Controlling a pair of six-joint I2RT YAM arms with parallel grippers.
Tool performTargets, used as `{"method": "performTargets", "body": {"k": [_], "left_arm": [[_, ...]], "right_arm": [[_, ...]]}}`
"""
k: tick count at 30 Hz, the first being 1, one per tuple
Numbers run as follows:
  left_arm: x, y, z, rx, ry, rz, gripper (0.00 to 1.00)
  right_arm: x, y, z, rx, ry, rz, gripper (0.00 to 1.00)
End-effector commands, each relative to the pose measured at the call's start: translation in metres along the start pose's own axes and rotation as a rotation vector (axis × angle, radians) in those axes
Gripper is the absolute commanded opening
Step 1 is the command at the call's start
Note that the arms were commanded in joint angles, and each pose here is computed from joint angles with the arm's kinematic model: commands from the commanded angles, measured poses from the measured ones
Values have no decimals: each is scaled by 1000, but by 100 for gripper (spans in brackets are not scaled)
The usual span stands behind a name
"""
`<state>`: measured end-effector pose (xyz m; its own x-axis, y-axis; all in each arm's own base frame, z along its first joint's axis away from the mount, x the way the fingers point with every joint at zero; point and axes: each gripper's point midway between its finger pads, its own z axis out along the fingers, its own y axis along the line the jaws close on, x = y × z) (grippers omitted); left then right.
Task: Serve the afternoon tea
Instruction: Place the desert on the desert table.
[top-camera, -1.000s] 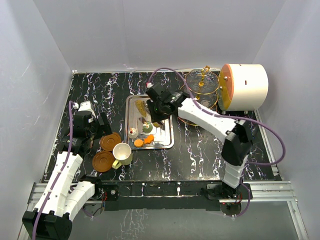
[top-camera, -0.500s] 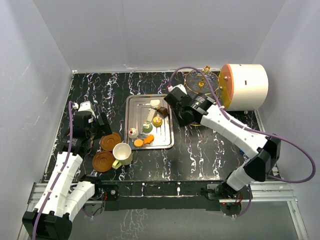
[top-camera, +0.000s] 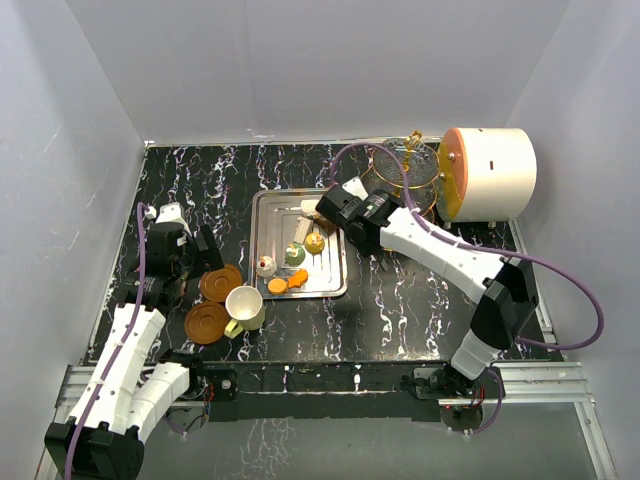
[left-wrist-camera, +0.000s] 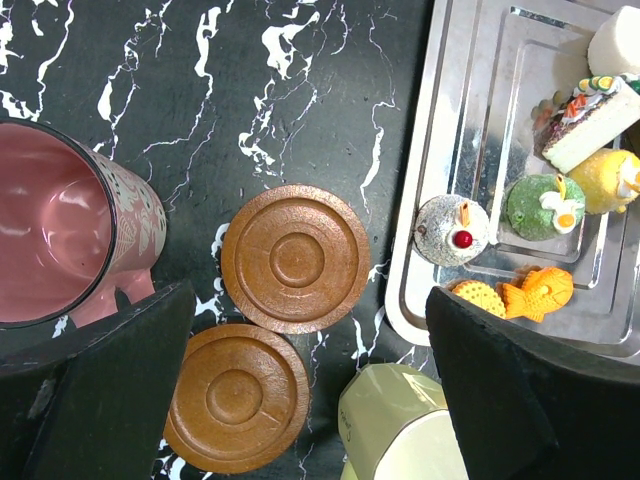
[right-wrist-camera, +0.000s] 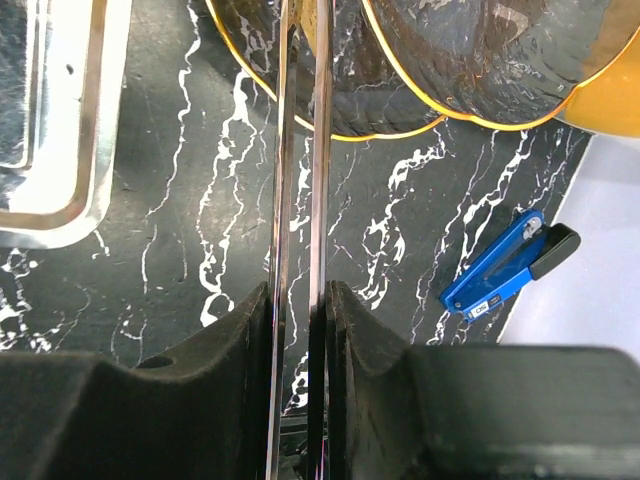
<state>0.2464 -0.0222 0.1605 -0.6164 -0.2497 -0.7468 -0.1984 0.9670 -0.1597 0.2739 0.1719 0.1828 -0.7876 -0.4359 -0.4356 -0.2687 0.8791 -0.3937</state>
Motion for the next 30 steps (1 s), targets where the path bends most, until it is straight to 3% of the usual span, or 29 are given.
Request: {"method": "performTargets", "body": {"k": [1, 19, 30], "left_arm": [[0, 4, -1, -13, -14, -4, 99], [1, 3, -1, -10, -12, -3, 99], [3, 3, 1, -8, -6, -1, 99]], "right_arm": [[-3, -10, 11, 100, -5, -27, 16], [8, 8, 45, 128, 77, -106, 18], [13, 39, 32, -94, 108, -85, 27]]}}
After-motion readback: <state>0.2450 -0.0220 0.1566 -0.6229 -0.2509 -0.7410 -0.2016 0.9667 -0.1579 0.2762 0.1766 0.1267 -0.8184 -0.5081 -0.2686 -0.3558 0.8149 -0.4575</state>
